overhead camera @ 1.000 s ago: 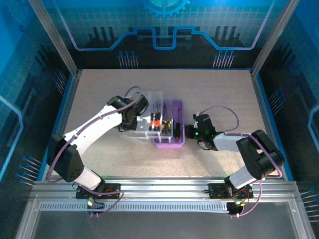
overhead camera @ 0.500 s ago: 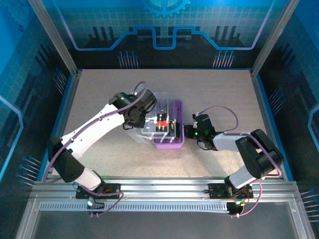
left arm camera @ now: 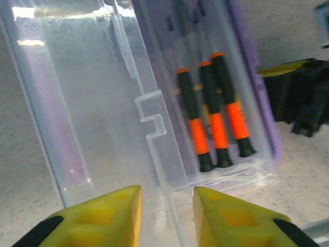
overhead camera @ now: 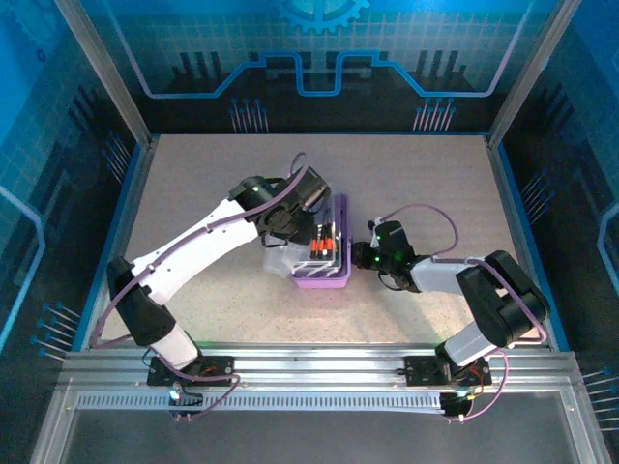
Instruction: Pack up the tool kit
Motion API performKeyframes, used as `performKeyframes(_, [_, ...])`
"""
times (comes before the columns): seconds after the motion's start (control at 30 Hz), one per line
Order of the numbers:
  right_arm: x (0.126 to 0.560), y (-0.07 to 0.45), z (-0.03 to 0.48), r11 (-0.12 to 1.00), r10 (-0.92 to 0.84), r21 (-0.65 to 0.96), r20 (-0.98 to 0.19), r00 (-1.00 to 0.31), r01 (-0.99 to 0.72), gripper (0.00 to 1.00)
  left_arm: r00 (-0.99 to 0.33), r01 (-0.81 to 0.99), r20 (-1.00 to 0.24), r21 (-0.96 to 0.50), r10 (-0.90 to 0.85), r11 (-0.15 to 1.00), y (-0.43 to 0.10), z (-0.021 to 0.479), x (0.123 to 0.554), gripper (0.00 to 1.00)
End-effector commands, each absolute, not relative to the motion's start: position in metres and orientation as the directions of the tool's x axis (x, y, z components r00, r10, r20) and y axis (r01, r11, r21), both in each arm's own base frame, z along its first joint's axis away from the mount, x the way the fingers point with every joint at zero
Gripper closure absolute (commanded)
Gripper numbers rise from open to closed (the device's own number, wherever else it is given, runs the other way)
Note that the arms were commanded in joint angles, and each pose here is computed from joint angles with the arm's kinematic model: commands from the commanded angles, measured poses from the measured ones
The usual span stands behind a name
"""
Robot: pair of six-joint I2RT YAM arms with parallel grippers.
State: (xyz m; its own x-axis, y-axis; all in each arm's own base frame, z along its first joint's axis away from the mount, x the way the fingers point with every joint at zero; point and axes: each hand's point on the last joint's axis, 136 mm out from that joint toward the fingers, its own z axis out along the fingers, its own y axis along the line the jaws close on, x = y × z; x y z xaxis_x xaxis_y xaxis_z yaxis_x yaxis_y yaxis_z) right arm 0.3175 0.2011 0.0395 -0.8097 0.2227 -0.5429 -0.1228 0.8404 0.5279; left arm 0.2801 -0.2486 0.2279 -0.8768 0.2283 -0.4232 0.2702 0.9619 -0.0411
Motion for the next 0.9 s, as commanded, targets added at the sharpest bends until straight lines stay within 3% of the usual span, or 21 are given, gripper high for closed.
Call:
performKeyframes(0.0, [0.323,0.224,0.065,0.79,0.216,0.578,-0.574,-0.79,-0.205,0.73,-0.891,0.33,-0.363,-0.108,0.271,0.938,-0.275,0.217,0.269,0.68])
performKeyframes(0.5, [0.323,0.216,0.072,0.805,0.221,0.558,-0.597,-0.772,-0.201,0.74,-0.87,0.391,-0.407,-0.222,0.28,0.893,-0.314,0.237,0.274,0.62])
performKeyframes(0.77, [0.323,0.213,0.074,0.809,0.226,0.554,-0.602,-0.766,-0.197,0.73,-0.853,0.345,-0.435,-0.055,0.289,0.937,-0.283,0.236,0.298,0.55])
performKeyframes(0.87, [0.323,0.211,0.075,0.813,0.228,0.549,-0.606,-0.762,-0.194,0.71,-0.829,0.302,-0.484,0.036,0.281,0.953,-0.262,0.245,0.317,0.48])
